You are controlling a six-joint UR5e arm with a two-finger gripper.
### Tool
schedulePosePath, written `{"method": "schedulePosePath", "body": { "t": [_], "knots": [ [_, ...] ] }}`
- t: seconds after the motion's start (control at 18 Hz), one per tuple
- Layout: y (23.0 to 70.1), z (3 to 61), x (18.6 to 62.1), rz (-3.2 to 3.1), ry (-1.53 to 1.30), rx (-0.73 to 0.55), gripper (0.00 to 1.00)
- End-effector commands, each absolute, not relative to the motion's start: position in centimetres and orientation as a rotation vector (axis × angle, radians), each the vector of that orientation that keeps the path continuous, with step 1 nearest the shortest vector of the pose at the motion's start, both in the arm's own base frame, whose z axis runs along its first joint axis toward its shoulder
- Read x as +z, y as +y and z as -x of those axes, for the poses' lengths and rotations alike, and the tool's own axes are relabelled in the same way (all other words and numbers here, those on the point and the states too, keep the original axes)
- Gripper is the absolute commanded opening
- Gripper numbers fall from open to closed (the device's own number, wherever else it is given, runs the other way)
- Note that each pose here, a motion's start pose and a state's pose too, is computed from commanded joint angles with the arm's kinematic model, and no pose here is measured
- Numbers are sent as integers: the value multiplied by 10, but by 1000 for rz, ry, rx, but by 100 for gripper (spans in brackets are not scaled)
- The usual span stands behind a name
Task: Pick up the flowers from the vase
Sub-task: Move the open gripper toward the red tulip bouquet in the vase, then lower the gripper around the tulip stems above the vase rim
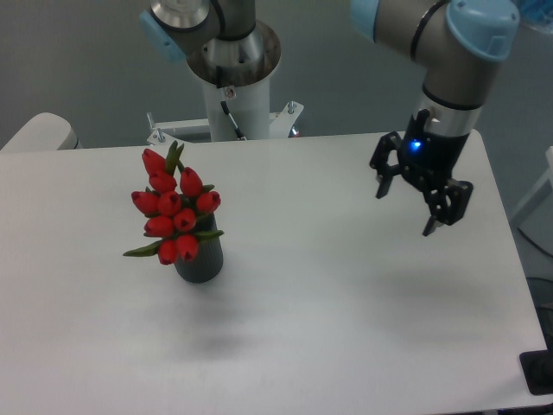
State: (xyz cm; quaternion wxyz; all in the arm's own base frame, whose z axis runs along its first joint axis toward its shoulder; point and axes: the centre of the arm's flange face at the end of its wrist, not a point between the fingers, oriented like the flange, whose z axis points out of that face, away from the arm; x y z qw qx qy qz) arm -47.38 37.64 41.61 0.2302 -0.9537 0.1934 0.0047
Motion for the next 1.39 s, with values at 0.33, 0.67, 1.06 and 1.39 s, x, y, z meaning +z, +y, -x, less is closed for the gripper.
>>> {"method": "schedulePosePath", "body": {
  "t": [0.33,0.67,1.06,1.39],
  "knots": [
    [381,428,410,2474,317,-136,100],
    [365,361,389,2412,282,-236,100],
    [379,283,378,2357,403,-265,100],
    [393,247,352,2345,448,-267,100]
  ]
}}
